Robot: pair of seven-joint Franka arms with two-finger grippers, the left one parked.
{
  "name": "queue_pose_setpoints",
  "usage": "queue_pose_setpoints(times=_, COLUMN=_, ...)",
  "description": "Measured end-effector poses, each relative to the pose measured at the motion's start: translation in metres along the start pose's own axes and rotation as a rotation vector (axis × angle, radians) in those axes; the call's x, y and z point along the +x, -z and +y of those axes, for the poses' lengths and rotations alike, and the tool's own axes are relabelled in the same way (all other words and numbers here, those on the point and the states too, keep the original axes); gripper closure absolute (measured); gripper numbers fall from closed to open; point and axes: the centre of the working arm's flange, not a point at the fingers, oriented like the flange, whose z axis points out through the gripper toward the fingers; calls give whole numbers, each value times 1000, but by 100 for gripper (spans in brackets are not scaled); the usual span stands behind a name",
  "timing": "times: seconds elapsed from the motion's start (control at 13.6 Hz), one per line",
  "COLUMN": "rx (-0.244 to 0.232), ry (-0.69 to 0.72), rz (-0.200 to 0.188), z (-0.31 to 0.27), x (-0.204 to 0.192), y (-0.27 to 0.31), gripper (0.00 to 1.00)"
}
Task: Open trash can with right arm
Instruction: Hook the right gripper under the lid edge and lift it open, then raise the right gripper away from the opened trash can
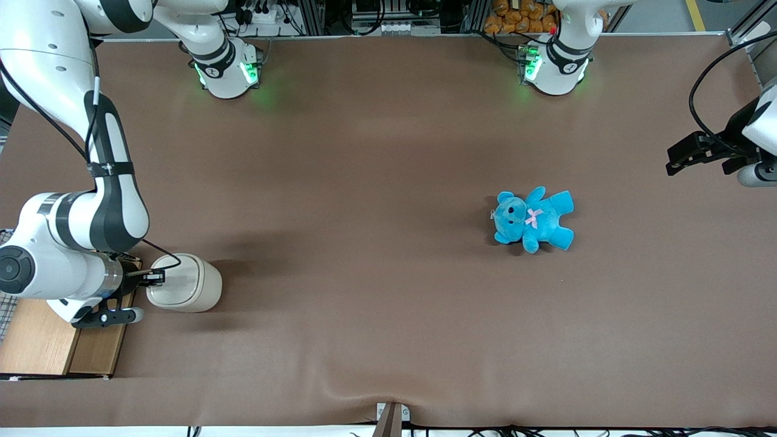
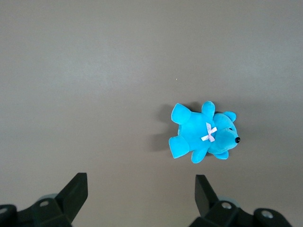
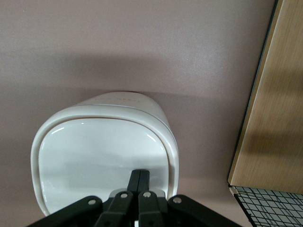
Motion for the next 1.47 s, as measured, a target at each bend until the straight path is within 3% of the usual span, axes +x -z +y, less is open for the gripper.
queue_pose_setpoints(times=0.29, rx=7, ry=0, rz=-45, z=-13, x=-1, y=19, gripper=99)
queue_pose_setpoints(times=0.66, rx=14, ry=-36, rz=-67, z=-28, x=-2, y=57, gripper=99)
queue_pose_setpoints(times=0.81, rx=46, ry=-86, rz=-80, z=-48, x=-2, y=65, gripper=99)
queue_pose_setpoints(times=1.03, rx=139, ry=-132, rz=-95, z=-74, x=-2, y=68, gripper=99)
queue_pose_setpoints(times=1.17, rx=181, ry=-151, rz=-97, z=-77, x=-2, y=69, gripper=83)
queue_pose_setpoints(times=1.32, rx=190, ry=-161, rz=-99, z=-77, x=-5, y=78, gripper=63)
queue_pose_setpoints(times=1.47, rx=188, ry=-158, rz=-131, z=-76, x=-15, y=90, gripper=41)
